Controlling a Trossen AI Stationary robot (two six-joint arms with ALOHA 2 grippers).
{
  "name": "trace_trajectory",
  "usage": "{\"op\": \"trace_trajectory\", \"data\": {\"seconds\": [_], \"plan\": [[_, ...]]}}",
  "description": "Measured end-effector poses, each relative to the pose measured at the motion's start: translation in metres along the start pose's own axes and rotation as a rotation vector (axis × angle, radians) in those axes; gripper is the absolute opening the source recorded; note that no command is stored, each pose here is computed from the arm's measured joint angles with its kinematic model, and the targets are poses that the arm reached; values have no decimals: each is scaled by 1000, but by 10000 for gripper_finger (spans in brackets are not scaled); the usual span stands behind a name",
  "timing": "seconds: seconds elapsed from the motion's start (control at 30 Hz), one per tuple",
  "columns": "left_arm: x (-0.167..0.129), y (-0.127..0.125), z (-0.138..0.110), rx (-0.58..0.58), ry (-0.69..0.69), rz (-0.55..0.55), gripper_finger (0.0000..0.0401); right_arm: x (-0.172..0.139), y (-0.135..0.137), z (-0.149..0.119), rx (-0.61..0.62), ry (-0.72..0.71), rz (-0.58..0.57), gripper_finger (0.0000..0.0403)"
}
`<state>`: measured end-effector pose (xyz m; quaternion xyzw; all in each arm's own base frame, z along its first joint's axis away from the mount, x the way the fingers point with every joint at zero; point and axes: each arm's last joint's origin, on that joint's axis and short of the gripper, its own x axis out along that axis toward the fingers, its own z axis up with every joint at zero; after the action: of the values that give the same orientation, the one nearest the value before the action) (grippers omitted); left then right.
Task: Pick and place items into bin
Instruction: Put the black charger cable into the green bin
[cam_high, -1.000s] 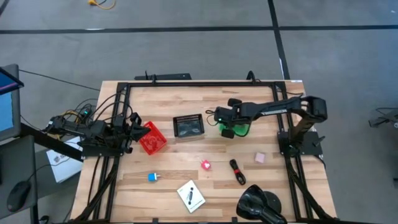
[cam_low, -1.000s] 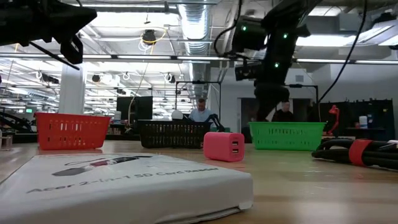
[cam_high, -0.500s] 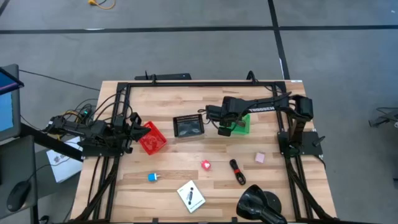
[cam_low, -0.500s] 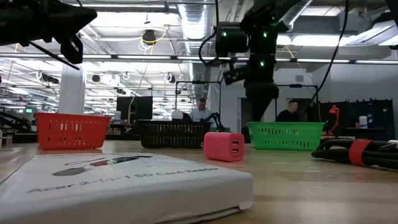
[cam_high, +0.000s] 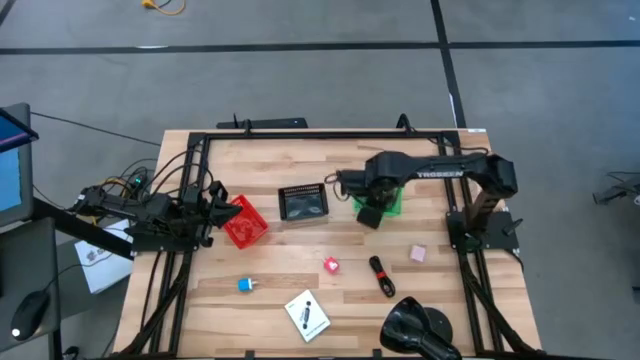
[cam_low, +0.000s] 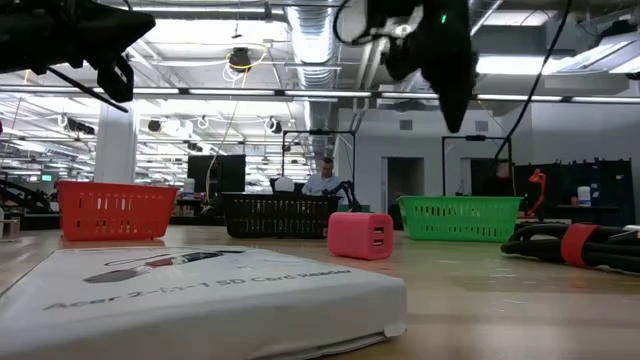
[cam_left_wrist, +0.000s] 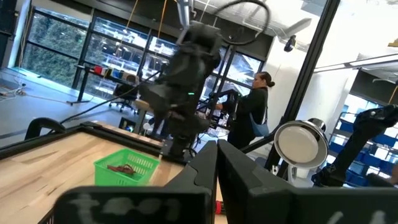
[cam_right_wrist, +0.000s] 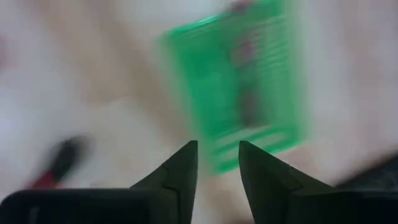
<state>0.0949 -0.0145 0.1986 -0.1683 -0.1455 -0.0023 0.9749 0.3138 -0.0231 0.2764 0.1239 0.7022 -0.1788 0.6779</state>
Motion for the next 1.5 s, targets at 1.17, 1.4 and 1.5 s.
{"op": "trace_trajectory", "data": {"seconds": [1.17, 1.4, 1.5], "plan": [[0, -4, -1, -46, 35, -126, 0, 83, 151, -91, 566, 35, 154, 108], [0, -4, -1, -41, 34, -125, 0, 101, 151, -87, 547, 74, 86, 108], [0, -4, -1, -40, 36, -125, 0, 111, 153, -82, 531, 84, 69, 108]]}}
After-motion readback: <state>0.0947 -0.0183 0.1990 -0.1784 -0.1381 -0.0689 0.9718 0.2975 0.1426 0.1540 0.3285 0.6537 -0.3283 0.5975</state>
